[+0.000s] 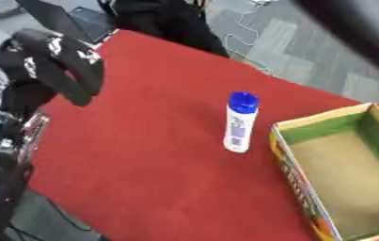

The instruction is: Pick up objects on the table and place them in the box.

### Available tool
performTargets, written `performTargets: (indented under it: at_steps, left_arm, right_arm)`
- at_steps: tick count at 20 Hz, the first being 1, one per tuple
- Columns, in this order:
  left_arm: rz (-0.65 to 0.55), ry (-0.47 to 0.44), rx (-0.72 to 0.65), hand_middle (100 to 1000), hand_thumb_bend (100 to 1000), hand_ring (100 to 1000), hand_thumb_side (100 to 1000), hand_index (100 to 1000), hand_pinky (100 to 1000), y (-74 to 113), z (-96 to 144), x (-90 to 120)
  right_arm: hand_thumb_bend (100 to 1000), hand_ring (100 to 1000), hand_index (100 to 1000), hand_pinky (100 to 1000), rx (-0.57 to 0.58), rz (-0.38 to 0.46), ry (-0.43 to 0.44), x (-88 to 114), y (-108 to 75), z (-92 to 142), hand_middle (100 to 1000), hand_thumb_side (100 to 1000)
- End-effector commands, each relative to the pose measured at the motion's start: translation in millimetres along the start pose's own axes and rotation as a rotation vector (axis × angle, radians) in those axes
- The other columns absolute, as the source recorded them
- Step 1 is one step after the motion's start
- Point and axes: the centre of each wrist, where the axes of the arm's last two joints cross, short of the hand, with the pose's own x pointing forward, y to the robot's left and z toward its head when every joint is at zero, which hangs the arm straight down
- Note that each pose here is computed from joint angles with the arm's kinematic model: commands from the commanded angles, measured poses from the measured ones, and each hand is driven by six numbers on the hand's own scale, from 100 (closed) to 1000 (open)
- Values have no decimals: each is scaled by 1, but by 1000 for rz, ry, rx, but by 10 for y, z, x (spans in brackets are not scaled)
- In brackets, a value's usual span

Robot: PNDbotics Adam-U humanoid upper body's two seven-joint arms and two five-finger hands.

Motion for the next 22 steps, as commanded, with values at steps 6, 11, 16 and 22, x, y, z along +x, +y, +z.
performTargets:
  at_steps: [6, 11, 16, 22]
  left_arm:
    - [-13, 77, -56, 470, 333, 256, 929, 684, 249, 61, -31, 34]
    - [19, 177, -193, 572, 356, 353, 1000, 795, 354, -60, -141, 14]
    - [73, 241, -300, 642, 356, 437, 1000, 821, 461, -160, -217, -73]
    - [86, 294, -340, 661, 401, 454, 1000, 826, 504, -223, -246, -267]
  right_arm:
    - [105, 276, 404, 115, -87, -39, -107, 23, -24, -52, 320, 917]
    - [109, 276, 405, 111, -85, -45, -91, 30, -8, -39, 320, 917]
    - [112, 275, 409, 107, -78, -45, -74, 33, -8, -24, 321, 917]
    - [113, 275, 412, 105, -79, -48, -54, 32, -20, -21, 321, 916]
